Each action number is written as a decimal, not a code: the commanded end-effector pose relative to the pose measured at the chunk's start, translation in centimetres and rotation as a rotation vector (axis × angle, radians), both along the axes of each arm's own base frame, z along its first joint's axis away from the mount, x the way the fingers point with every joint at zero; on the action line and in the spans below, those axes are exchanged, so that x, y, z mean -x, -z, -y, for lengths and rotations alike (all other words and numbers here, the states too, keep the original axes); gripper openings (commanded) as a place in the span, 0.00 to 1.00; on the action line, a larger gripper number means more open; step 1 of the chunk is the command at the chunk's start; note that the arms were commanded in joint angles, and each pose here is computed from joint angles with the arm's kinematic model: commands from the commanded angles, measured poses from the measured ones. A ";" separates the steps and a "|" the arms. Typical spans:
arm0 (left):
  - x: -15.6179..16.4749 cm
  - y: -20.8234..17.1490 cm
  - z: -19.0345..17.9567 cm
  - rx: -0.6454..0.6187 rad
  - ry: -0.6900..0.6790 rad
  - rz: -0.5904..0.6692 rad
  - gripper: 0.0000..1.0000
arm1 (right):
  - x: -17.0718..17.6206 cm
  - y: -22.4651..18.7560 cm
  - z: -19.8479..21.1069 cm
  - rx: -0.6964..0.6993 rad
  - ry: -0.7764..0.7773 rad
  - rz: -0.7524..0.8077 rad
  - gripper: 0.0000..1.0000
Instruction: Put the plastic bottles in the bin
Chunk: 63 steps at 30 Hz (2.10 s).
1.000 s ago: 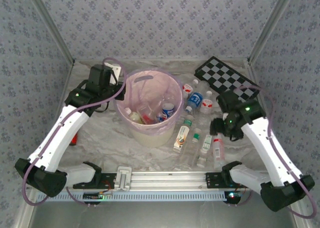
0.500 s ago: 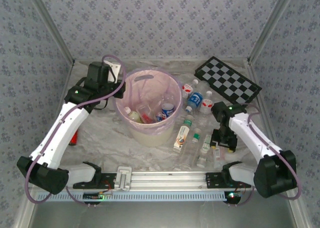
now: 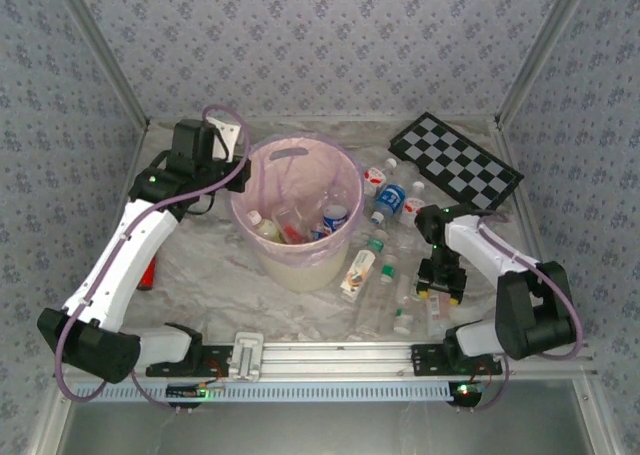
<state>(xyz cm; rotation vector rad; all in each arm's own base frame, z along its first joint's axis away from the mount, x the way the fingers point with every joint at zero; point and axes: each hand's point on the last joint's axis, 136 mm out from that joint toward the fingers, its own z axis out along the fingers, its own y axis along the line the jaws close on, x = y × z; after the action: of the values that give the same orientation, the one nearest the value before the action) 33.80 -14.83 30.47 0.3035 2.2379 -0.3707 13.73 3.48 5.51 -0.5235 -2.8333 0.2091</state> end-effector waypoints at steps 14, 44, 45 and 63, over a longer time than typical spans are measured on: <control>-0.1 -0.9 -1.3 0.017 -0.033 0.024 0.00 | -5.1 -1.3 1.8 0.016 0.016 0.181 0.36; 3.5 -9.4 -1.3 0.161 0.007 0.148 0.91 | -15.4 -29.4 -6.1 -0.541 -0.355 1.125 0.22; 3.7 -10.8 -1.2 0.179 0.015 0.177 0.92 | -15.4 -30.9 -6.8 -0.552 -0.392 1.176 0.21; 4.7 -24.0 12.7 0.581 0.474 0.465 0.99 | -13.5 -37.6 -25.8 -0.960 -0.850 1.282 0.17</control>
<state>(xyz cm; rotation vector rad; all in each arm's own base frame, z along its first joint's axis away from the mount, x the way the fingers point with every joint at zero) 28.76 -27.29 51.27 0.5480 1.6263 -1.0720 28.05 27.21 41.94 1.0289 -3.4461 -1.7329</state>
